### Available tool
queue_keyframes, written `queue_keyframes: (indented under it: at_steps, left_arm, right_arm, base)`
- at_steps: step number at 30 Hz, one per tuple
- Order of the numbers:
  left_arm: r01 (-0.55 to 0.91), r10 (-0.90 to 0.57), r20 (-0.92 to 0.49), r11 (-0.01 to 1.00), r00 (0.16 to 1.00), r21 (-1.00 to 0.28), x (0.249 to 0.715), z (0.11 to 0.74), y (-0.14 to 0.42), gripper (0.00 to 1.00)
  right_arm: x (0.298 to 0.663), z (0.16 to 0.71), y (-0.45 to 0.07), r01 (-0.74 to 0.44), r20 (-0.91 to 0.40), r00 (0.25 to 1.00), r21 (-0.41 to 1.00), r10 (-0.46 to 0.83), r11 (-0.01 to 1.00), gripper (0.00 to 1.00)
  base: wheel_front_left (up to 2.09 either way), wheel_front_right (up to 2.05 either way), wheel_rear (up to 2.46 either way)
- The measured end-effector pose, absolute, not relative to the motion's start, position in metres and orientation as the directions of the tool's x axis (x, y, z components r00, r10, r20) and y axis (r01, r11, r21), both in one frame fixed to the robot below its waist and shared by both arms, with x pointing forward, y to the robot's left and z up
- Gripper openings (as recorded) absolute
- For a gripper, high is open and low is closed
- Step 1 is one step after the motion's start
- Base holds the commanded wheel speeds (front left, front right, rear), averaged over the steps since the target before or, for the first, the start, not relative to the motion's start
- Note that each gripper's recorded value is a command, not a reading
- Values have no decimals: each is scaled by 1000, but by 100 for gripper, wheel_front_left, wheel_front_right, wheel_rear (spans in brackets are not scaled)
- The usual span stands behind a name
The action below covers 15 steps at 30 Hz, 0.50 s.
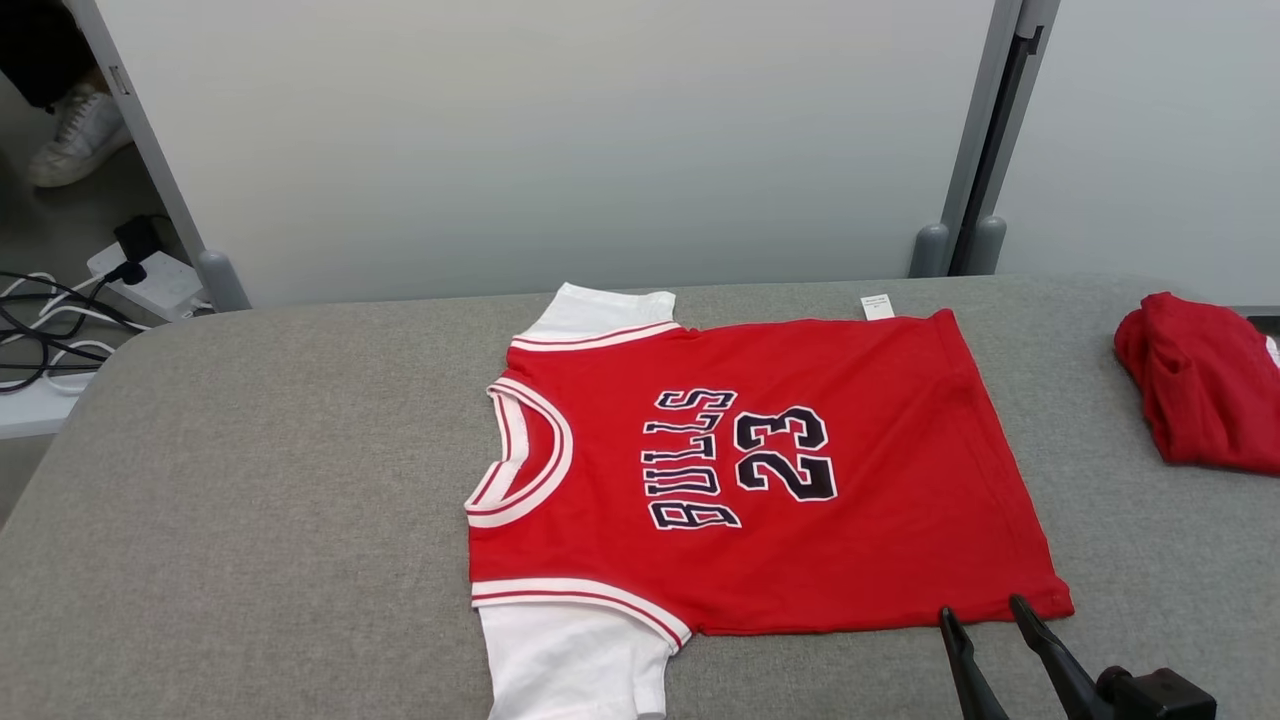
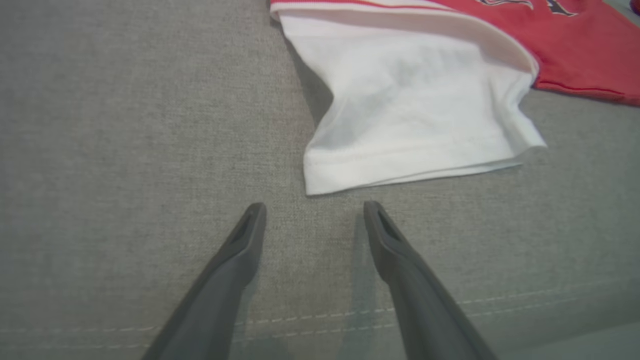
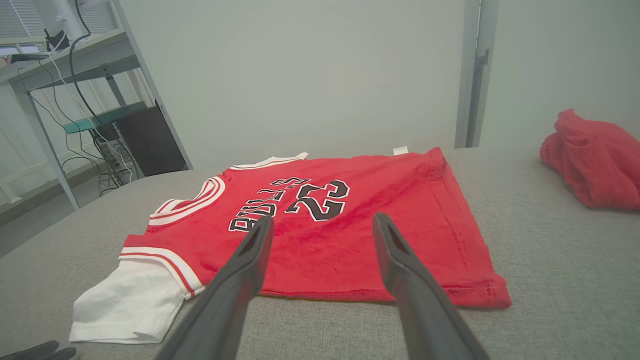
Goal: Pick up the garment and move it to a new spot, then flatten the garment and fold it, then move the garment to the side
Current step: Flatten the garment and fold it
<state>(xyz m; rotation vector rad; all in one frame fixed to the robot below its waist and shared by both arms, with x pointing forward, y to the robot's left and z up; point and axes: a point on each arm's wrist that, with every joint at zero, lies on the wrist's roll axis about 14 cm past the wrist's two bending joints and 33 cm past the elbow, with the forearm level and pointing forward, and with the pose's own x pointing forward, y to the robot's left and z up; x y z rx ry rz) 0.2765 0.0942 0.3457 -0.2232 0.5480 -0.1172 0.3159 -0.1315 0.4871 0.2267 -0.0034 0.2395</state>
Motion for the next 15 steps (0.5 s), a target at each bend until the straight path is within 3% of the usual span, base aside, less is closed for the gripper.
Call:
queue_keyframes:
  at_steps: [11,12,13,14,15]
  left_arm:
    - [70,-190,-496,966,848,-251,293,348,86,100]
    - [72,-192,-497,965,846,-251,294,348,85,91]
    - [78,-195,-497,966,846,-247,295,348,84,49]
    - [83,-198,-498,966,844,-245,296,348,83,29]
    - [85,-200,-498,966,844,-244,297,347,83,0]
  right_arm:
    - [320,484,-137,-227,17,973,211,229,951,100]
    - [320,483,-137,-227,14,973,210,229,951,100]
    - [320,483,-138,-226,11,973,209,229,951,100]
    - [321,482,-138,-226,9,973,207,229,952,100]
    - [321,482,-139,-226,7,973,206,229,952,100]
  base:
    - [0,0,0]
    - [0,0,0]
    - [0,0,0]
    - [0,0,0]
    - [0,0,0]
